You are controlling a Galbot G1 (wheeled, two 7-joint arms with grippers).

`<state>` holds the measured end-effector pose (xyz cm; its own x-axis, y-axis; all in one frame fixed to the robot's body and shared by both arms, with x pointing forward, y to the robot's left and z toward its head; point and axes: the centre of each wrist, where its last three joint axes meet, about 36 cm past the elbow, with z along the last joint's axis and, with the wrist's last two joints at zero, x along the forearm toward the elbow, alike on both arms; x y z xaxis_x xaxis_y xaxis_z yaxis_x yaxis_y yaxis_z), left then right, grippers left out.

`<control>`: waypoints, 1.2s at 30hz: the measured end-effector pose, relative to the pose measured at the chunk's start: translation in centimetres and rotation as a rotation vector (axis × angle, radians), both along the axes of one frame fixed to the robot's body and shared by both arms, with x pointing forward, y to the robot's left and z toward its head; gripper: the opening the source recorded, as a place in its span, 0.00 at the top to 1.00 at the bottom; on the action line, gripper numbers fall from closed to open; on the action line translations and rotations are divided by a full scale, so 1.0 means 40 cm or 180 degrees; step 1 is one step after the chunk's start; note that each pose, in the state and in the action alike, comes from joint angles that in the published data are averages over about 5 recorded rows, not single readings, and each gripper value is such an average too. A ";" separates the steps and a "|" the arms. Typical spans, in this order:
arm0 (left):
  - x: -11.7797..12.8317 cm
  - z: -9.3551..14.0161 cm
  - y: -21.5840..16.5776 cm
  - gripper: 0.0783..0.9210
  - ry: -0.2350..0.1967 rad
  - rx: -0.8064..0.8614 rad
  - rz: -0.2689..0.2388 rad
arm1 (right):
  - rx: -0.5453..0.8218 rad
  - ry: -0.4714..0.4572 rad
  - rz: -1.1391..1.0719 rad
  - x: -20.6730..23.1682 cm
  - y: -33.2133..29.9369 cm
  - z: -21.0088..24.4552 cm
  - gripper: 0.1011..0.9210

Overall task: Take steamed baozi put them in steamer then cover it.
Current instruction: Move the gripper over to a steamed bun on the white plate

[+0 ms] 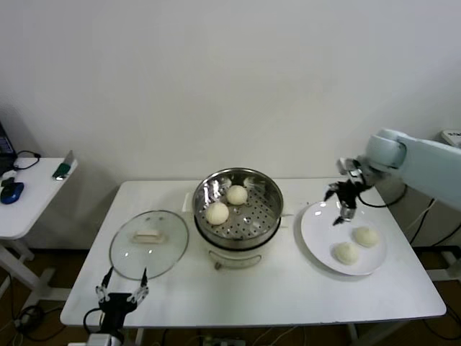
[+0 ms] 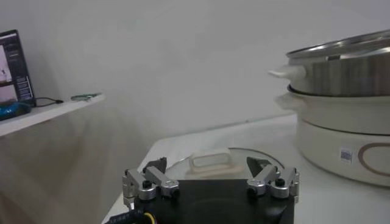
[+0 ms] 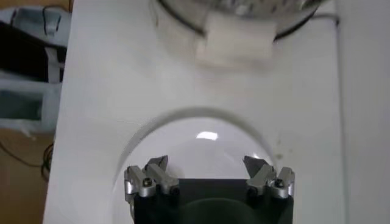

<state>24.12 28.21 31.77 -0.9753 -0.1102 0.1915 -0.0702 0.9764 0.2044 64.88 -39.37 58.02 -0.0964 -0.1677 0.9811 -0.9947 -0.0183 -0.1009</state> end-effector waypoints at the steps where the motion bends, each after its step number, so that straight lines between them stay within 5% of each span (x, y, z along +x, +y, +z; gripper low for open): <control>1: -0.001 0.000 0.001 0.12 0.0004 0.0005 0.0003 | -0.0029 0.0019 -0.0009 -0.009 -0.014 -0.019 0.12; 18: -0.022 -0.015 0.007 0.12 0.0095 0.0042 0.0052 | -0.0242 0.0204 -0.0096 -0.067 -0.097 -0.250 0.12; 36: -0.031 -0.032 0.006 0.12 0.0145 0.0057 0.0069 | -0.0328 0.0287 -0.0015 -0.037 -0.060 -0.334 0.15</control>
<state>22.89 28.44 30.49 -0.9629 -0.1350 0.2336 -0.0814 0.9709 0.2252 63.39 -41.78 44.66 -0.0077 -0.0654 0.9978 -0.9998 -0.0192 -0.0090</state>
